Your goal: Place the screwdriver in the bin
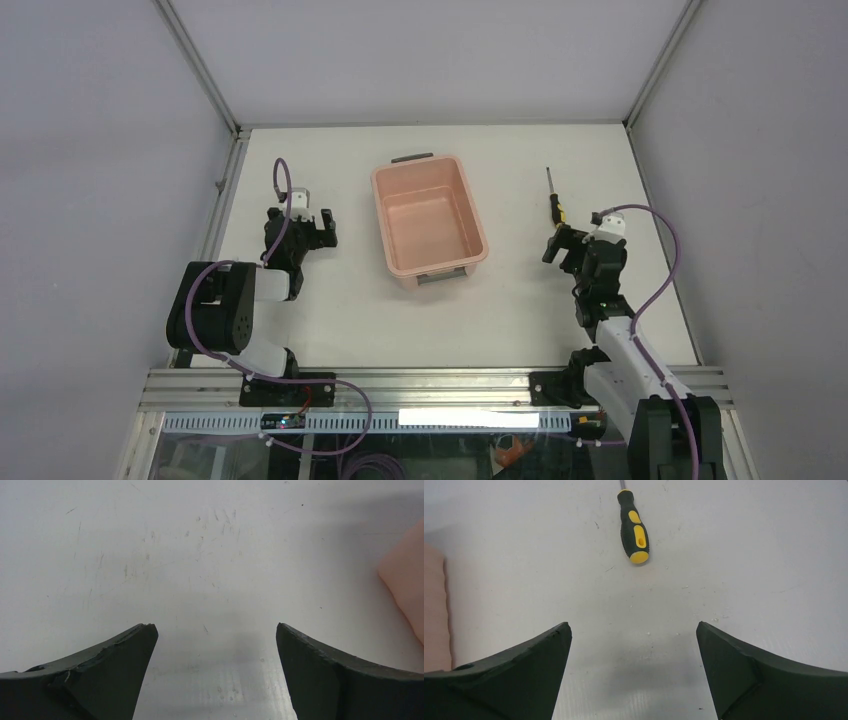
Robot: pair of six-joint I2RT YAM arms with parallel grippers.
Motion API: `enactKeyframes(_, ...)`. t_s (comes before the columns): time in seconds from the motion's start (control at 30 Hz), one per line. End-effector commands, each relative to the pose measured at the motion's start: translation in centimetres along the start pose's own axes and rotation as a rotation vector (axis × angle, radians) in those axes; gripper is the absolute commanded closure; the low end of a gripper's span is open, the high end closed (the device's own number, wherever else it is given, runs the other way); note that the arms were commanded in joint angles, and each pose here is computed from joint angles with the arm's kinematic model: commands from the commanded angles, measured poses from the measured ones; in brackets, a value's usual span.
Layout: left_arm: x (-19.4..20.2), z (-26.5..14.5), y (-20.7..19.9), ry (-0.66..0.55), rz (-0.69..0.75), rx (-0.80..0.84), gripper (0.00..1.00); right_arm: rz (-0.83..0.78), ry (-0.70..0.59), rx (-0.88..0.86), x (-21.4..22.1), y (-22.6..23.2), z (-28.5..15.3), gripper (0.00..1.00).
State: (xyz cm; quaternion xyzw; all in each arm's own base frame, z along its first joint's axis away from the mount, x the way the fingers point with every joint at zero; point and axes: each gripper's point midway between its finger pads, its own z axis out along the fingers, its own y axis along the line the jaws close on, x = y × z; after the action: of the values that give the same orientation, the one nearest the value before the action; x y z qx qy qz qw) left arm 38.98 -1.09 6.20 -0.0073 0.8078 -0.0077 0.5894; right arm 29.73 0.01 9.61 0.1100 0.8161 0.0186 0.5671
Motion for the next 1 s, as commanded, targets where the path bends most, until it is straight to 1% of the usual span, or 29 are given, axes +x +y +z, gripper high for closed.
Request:
enactKeyframes(0.0,-1.7,-0.1,-0.5,-0.054,-0.018,0.018,0.01,0.049,-0.101,0.008,-4.2,0.5,0.2,0.01)
enactKeyframes(0.1,-1.7,-0.1,-0.6,-0.054,-0.018,0.018,0.01,0.071,-0.103,0.008,-6.2,1.1,0.3,0.01)
enactKeyframes(0.17,-1.7,-0.1,-0.5,-0.054,-0.018,0.018,0.01,0.081,-0.098,0.004,-8.5,1.8,0.6,0.01)
enactKeyframes(0.2,-1.7,-0.1,-0.5,-0.054,-0.018,0.018,0.01,0.073,-0.056,0.002,-8.3,2.0,1.0,0.01)
enactKeyframes(0.27,-1.7,-0.1,-0.5,-0.054,-0.018,0.018,0.01,0.063,0.007,0.017,-10.2,2.5,1.5,0.01)
enactKeyframes(0.3,-1.7,-0.1,-0.5,-0.054,-0.018,0.018,0.01,0.025,0.033,-0.041,-11.2,3.8,1.9,0.01)
enactKeyframes(0.33,-1.7,-0.1,-0.5,-0.055,-0.018,0.018,0.01,0.006,0.105,-0.029,-10.8,3.8,2.5,0.01)
enactKeyframes(0.37,-1.7,-0.1,-0.6,-0.054,-0.018,0.018,0.01,-0.007,0.125,-0.025,-11.9,4.0,2.7,0.01)
enactKeyframes(0.4,-1.7,-0.1,-0.5,-0.055,-0.018,0.018,0.01,-0.027,0.201,0.001,-11.2,3.8,3.7,0.01)
enactKeyframes(0.43,-1.7,-0.1,-0.5,-0.054,-0.018,0.018,0.01,-0.040,0.248,0.028,-11.6,3.6,4.4,0.01)
enactKeyframes(0.5,-1.7,-0.1,-0.6,-0.053,-0.018,0.019,0.01,-0.093,0.388,0.058,-11.1,3.3,5.5,0.01)
enactKeyframes(0.57,-1.7,-0.1,-0.6,-0.054,-0.018,0.018,0.01,-0.125,0.490,0.094,-10.4,2.9,7.2,0.01)
enactKeyframes(0.63,-1.7,-0.1,-0.6,-0.055,-0.018,0.019,0.01,-0.166,0.593,0.108,-8.4,2.4,8.6,0.01)
enactKeyframes(0.7,-1.7,-0.1,-0.5,-0.054,-0.018,0.018,0.01,-0.191,0.662,0.137,-7.3,1.7,10.3,0.01)
enactKeyframes(0.77,-1.7,-0.1,-0.5,-0.055,-0.018,0.018,0.01,-0.194,0.700,0.160,-6.2,1.1,11.4,0.01)
enactKeyframes(0.97,-1.7,-0.1,-0.5,-0.055,-0.018,0.018,0.01,-0.112,0.823,0.135,-1.8,-0.4,14.3,0.01)
